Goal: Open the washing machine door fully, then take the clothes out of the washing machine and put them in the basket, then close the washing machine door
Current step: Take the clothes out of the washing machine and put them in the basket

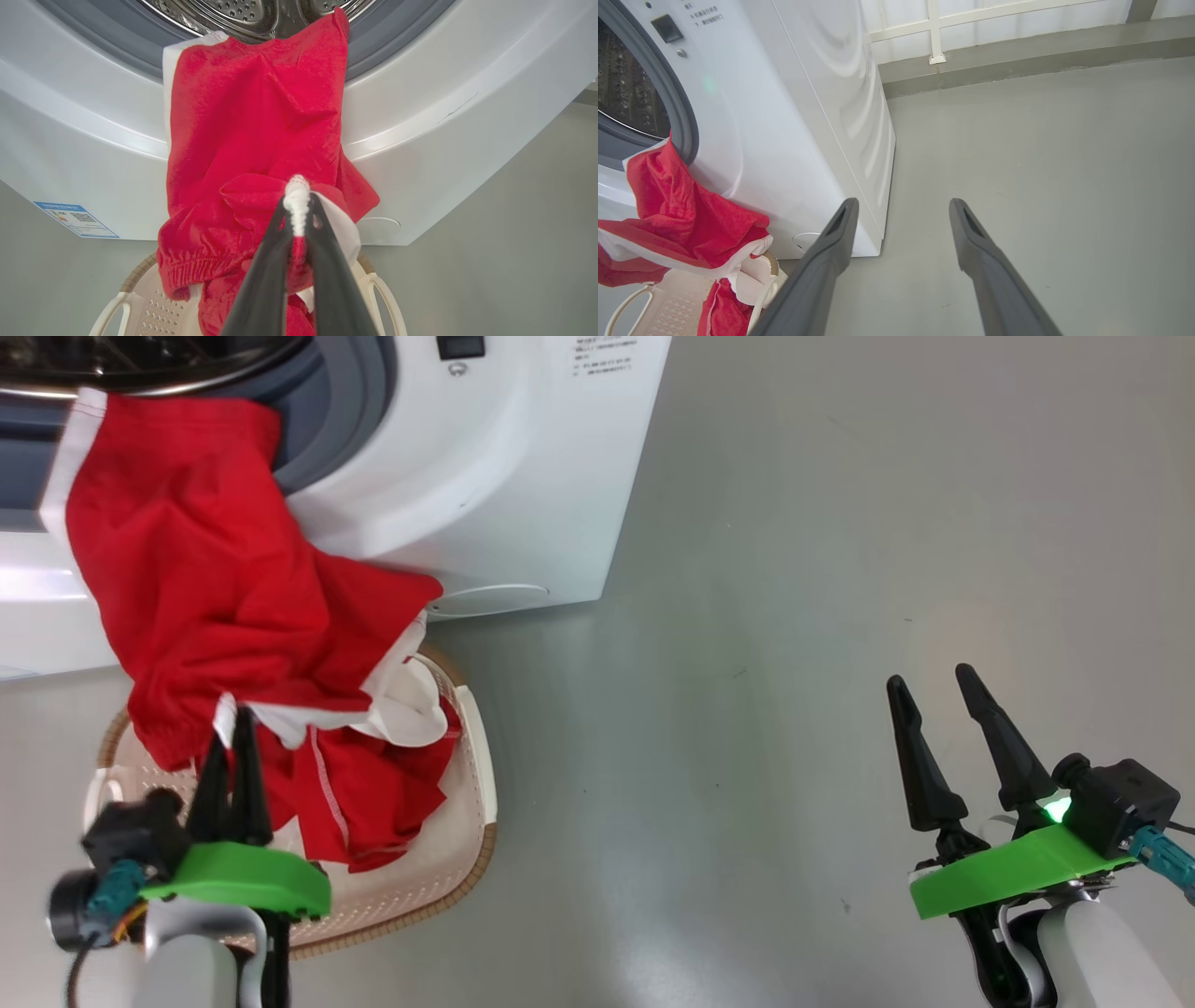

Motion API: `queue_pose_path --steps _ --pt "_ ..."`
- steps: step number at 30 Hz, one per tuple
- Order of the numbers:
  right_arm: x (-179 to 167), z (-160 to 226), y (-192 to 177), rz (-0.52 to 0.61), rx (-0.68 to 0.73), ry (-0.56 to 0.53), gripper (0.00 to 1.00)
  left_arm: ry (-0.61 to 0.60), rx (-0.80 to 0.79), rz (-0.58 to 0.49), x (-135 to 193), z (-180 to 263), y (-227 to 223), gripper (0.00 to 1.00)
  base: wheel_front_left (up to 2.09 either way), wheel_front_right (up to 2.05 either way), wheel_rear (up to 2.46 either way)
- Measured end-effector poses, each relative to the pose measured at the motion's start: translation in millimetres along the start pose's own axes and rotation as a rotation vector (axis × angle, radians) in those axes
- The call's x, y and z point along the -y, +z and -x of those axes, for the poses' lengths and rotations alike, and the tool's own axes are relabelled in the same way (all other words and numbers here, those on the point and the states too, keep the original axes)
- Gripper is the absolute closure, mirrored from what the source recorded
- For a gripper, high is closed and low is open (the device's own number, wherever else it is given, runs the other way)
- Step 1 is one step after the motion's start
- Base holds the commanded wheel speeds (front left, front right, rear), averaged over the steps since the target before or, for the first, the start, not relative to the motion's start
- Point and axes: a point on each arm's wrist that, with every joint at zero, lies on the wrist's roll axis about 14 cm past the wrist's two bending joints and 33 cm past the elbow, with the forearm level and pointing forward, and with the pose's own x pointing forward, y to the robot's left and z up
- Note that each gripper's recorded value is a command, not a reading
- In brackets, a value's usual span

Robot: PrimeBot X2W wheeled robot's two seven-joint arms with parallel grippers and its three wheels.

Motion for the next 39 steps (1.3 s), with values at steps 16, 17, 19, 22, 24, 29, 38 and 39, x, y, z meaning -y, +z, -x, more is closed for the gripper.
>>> queue_pose_path --steps 16,17,19,22,24,29,38,39 --pt "7 -11 -17 0.01 -0.042 -0.011 0.0 -0.018 -0.205 -0.016 10 -25 -66 0.1 0.0 0.0 0.0" --pt "7 -12 -19 0.011 -0.046 -0.012 0.0 -0.02 -0.206 -0.015 11 -29 -67 0.02 0.0 0.0 0.0" --pt "8 -15 -21 0.013 -0.05 -0.012 0.0 -0.021 -0.209 -0.011 12 -35 -69 0.0 0.0 0.0 0.0" --pt "10 -18 -24 0.014 -0.058 -0.015 0.0 -0.018 -0.216 -0.007 12 -40 -72 0.0 0.0 0.0 0.0" --pt "11 -18 -26 0.014 -0.062 -0.018 0.0 -0.017 -0.218 -0.008 12 -42 -74 0.0 0.0 0.0 0.0" --pt "10 -18 -24 0.014 -0.056 -0.017 0.0 -0.011 -0.207 -0.007 10 -42 -69 0.0 0.0 0.0 0.0" --pt "5 -20 -20 0.011 -0.044 -0.002 0.0 -0.011 -0.121 -0.009 8 -46 -40 0.0 0.0 0.0 0.0" --pt "5 -20 -19 0.011 -0.043 0.0 0.0 -0.014 -0.108 -0.009 9 -46 -35 0.0 0.0 0.0 0.0"
